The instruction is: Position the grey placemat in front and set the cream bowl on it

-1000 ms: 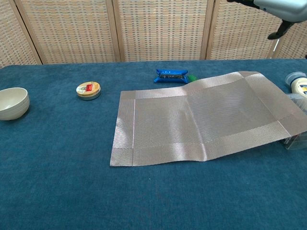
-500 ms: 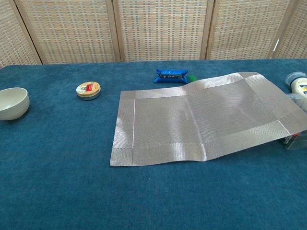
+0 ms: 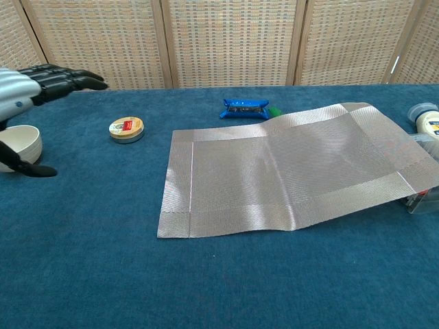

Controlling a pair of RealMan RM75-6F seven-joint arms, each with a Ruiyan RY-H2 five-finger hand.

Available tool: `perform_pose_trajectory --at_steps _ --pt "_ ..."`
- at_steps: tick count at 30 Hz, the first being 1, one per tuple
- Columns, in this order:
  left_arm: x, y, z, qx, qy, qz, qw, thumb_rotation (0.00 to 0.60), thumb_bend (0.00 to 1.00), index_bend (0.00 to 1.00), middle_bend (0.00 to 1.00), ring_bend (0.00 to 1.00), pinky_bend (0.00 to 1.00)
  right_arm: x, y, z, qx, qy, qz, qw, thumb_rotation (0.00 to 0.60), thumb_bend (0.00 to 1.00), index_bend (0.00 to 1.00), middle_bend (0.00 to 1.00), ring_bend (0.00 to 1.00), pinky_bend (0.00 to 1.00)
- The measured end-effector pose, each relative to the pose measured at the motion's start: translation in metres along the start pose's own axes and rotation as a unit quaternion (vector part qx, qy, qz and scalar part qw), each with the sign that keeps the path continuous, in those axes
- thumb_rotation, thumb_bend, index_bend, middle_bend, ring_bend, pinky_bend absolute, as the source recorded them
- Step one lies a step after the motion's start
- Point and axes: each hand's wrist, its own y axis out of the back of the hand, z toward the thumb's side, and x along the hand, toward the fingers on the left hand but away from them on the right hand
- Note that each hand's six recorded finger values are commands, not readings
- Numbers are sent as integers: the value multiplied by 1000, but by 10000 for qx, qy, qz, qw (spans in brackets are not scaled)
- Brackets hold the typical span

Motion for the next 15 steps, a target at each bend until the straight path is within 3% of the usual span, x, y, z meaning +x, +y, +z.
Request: perform_pose_trajectory --at_steps 6,15 --pt "39 -24 14 223 -460 -310 9982 600 0 135 0 0 0 -2 -7 -7 -43 -114 29 9999 600 0 0 0 0 0" --pt "78 -56 22 478 -721 -629 9943 600 0 147 0 0 0 -6 -7 -14 -97 -232 -19 9997 600 0 0 0 0 0"
